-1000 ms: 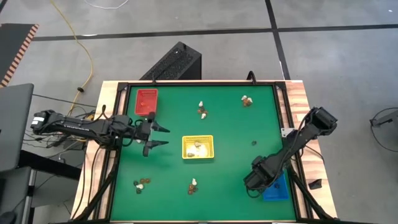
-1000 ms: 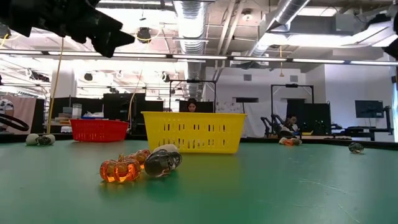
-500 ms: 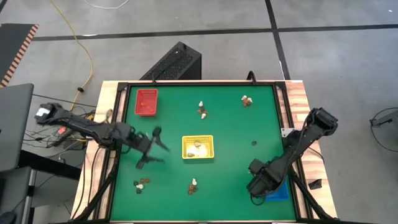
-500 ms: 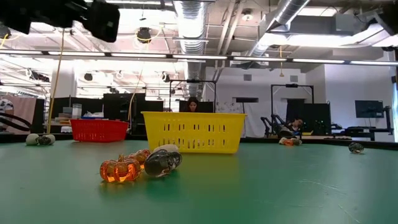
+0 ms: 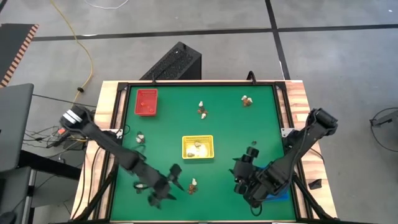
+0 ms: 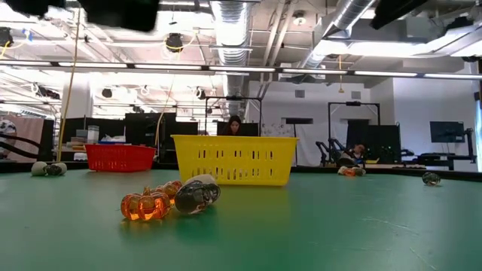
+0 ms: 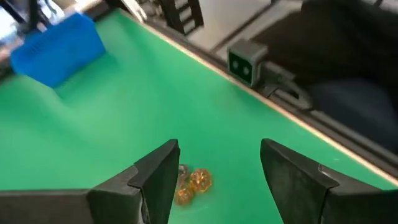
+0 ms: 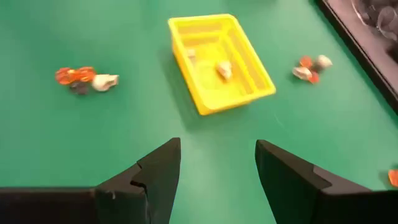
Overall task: Sort Halloween decoration
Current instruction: Put the orange pumpkin toy into the red bin
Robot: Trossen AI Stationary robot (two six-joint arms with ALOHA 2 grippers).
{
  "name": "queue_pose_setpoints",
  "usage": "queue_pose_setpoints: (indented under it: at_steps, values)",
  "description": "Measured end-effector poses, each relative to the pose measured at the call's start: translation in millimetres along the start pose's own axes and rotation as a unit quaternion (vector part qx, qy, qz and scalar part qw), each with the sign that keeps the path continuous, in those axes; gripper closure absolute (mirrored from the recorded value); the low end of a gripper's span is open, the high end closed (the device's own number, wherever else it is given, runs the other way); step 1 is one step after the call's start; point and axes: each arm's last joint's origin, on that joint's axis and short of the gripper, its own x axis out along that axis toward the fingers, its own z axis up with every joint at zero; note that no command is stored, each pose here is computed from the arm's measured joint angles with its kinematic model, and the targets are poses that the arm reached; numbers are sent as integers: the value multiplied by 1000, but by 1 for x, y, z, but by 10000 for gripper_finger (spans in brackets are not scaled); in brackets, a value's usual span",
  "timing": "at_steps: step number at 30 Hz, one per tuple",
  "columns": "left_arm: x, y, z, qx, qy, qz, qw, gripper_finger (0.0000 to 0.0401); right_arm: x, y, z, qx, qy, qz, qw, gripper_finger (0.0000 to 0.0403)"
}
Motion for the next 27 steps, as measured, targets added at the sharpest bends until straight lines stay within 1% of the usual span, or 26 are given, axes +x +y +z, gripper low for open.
queue_pose_setpoints:
  at_steps: [2, 4, 6, 8, 13, 16, 20, 27]
  values:
    - [17, 2, -3, -2, 16, 0, 1000, 188, 1, 1, 1, 4, 10, 15, 1000, 163]
    - [31, 4, -6, -3, 31, -13, 999, 194, 0, 3, 0, 25, 15, 23, 999, 163]
    - [41, 6, -13, -4, 49, -25, 998, 201, -3, 6, -3, 45, 14, 30, 998, 163]
    - [50, 8, -18, -11, 61, -31, 998, 210, -3, 10, -9, 46, 10, 39, 998, 163]
    - [57, 17, -27, -24, 70, -43, 996, 227, -3, 13, -20, 18, 10, 43, 999, 163]
    - [57, 24, -28, -40, 66, -42, 996, 231, -1, 13, -18, 25, 6, 42, 999, 163]
    - [56, 29, -29, -51, 62, -57, 995, 232, 3, 10, -15, 27, 7, 35, 999, 163]
    - [69, 25, -43, -54, 66, -72, 994, 232, 6, 8, -13, 30, 12, 31, 999, 163]
